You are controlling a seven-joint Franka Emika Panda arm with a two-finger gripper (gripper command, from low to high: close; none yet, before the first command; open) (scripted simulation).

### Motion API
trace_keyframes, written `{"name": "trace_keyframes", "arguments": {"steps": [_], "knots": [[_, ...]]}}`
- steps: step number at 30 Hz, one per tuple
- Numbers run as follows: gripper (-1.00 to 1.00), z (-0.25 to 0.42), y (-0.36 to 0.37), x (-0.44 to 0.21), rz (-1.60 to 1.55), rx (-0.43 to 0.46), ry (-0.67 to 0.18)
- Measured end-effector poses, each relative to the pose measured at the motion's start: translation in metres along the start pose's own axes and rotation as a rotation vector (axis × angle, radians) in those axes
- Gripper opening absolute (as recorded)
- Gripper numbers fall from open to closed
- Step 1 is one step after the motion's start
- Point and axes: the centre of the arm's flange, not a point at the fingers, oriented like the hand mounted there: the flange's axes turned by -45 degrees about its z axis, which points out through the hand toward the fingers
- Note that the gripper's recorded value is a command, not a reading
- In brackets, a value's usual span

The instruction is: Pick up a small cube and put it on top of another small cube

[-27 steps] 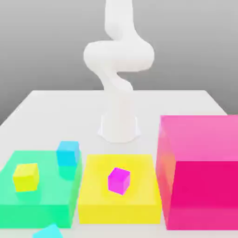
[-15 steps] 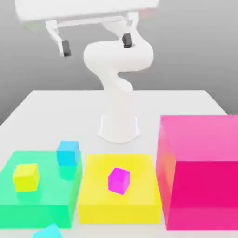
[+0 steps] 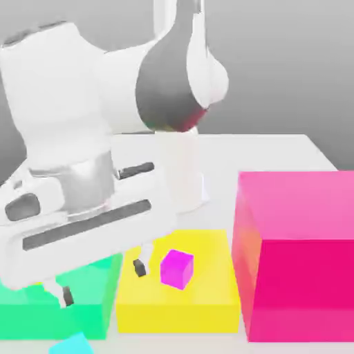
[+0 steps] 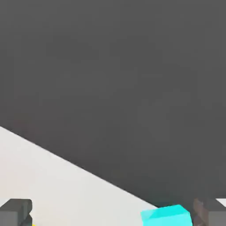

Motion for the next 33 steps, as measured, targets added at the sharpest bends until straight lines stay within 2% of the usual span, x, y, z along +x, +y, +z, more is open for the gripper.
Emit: {"name": "trace_keyframes", "arguments": {"steps": [6,10,11,17,22,28,33], "knots": [[0.00,0.062,0.028,-0.035,-0.106,-0.042,-0.135],[0.00,0.116,0.038,-0.049,-0.134,-0.056,-0.166],[-1.00,0.129,0.039,-0.052,-0.134,-0.055,-0.167],[-1.00,0.136,0.039,-0.054,-0.134,-0.052,-0.168],[-1.00,0.080,0.032,-0.045,-0.129,-0.046,-0.168],[-1.00,0.056,-0.019,-0.044,-0.065,0.039,-0.160],[-1.00,0.032,-0.067,-0.045,-0.036,0.073,-0.161]]}}
